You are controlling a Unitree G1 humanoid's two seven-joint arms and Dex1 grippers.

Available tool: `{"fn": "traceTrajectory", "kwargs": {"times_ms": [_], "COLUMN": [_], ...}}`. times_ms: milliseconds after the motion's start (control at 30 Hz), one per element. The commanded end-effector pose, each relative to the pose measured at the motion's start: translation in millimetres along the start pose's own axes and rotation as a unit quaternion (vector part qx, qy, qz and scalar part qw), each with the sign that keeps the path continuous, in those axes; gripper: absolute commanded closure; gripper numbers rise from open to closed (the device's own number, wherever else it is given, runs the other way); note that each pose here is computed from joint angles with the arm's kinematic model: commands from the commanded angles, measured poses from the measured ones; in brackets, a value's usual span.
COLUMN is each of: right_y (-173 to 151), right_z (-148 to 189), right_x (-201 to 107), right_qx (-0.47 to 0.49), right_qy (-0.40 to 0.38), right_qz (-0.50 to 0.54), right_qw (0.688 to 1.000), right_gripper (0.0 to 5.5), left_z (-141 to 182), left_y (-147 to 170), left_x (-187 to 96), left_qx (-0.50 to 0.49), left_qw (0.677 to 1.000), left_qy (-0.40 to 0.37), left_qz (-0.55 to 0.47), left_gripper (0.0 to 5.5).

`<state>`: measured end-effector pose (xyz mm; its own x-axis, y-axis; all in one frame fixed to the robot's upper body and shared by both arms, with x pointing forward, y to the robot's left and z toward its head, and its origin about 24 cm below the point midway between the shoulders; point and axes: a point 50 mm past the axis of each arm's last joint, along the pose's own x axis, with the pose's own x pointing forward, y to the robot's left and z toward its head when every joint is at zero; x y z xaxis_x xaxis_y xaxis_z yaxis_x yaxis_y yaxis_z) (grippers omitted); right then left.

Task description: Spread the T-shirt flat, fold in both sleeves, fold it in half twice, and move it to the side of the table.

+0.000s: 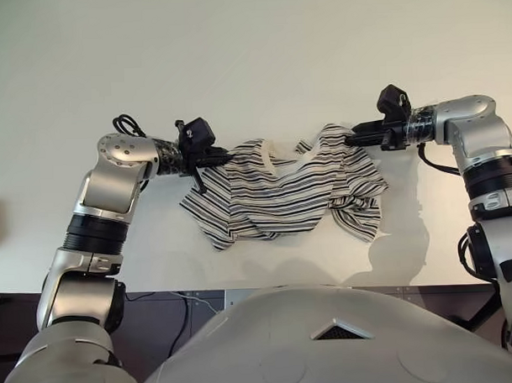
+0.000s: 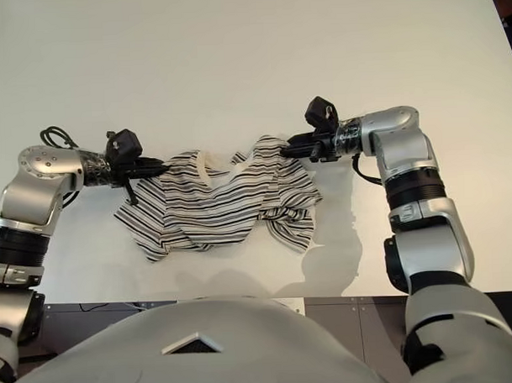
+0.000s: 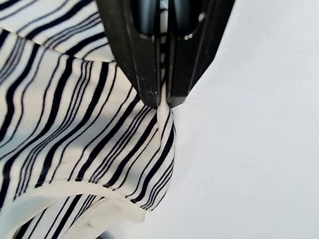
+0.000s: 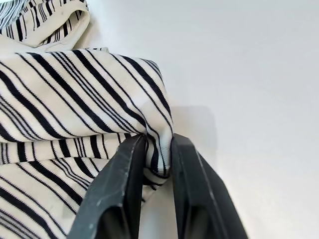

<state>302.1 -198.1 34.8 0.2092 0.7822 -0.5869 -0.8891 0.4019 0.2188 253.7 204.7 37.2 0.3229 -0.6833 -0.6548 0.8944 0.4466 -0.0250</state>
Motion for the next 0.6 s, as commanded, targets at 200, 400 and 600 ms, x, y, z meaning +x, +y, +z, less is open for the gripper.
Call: {"fn": "traceTrajectory", "kwargs": {"times_ms": [200,400,600], "right_y": [-7,-5,1], "right_z": [8,29,73], "right_x": [-8,-44,-79], "right_qx": [-0.001,-0.078,-0.192], "right_qy": [-0.04,-0.082,-0.124], "right_qz": [-0.053,-0.121,-0.198], "right_qw": [0.998,0.986,0.953], "right_gripper": [5.38,5.38,5.38], "left_z": [4,26,57], "left_y": [-4,2,16], "left_x": [-3,-24,-64], "left_qx": [-0.016,-0.038,-0.053], "left_qw": [0.997,0.979,0.934], "left_qy": [-0.057,-0.161,-0.281], "left_qz": [0.04,0.119,0.213], "left_gripper": [5.4,5.4,5.4]}}
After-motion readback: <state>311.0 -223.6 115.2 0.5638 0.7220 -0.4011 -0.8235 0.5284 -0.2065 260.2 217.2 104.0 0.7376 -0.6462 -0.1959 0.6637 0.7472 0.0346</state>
